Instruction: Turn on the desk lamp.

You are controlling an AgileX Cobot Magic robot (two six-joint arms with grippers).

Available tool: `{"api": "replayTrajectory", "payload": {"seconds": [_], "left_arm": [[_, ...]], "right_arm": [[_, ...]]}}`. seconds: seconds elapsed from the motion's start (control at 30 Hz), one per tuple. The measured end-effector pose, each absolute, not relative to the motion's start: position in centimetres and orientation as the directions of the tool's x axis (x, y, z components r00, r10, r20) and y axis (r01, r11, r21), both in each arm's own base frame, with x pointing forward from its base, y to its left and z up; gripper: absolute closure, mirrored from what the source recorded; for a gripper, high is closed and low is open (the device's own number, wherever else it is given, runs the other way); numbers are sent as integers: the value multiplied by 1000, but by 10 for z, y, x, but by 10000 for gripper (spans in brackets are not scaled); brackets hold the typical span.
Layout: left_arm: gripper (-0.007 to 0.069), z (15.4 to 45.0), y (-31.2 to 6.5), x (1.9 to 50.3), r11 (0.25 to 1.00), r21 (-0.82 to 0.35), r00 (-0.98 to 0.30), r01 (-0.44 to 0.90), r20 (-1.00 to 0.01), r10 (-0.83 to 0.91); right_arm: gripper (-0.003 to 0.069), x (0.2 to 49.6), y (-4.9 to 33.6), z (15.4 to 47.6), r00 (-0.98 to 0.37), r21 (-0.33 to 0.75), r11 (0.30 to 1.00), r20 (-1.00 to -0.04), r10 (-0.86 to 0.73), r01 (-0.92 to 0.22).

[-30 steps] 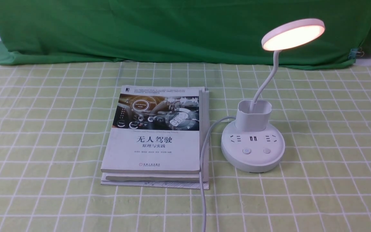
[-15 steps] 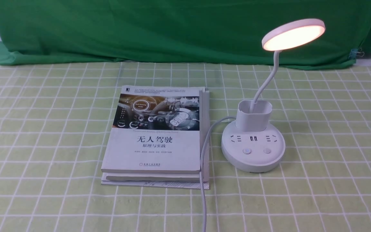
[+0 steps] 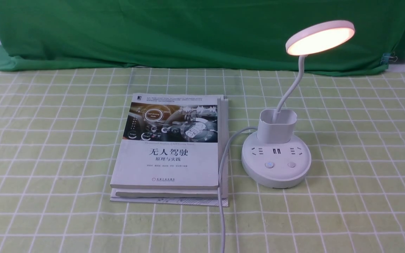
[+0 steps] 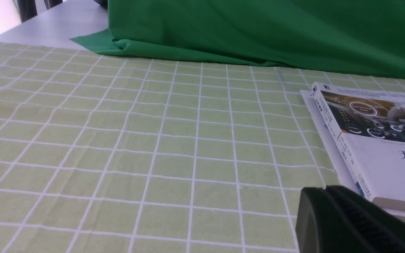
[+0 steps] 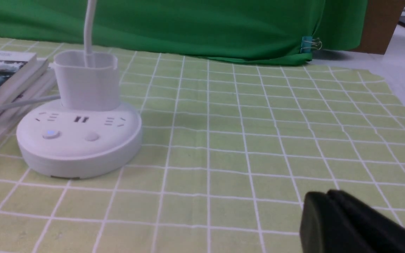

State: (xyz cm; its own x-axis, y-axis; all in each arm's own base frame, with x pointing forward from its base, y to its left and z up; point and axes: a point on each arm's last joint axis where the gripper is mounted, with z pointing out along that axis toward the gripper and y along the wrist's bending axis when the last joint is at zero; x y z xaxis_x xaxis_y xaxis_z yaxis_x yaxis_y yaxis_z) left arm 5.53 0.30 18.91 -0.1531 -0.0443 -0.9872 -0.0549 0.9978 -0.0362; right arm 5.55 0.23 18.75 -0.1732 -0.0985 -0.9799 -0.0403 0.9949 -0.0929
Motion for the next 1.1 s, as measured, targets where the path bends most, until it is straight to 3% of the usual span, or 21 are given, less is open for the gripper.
{"api": "replayTrajectory", "payload": {"seconds": [1.1], "left_arm": [[622, 189, 3, 55, 998, -36, -153, -55, -987, -44]], "right_arm": [[547, 55, 2, 188, -173, -92, 995, -980, -98, -40]]}}
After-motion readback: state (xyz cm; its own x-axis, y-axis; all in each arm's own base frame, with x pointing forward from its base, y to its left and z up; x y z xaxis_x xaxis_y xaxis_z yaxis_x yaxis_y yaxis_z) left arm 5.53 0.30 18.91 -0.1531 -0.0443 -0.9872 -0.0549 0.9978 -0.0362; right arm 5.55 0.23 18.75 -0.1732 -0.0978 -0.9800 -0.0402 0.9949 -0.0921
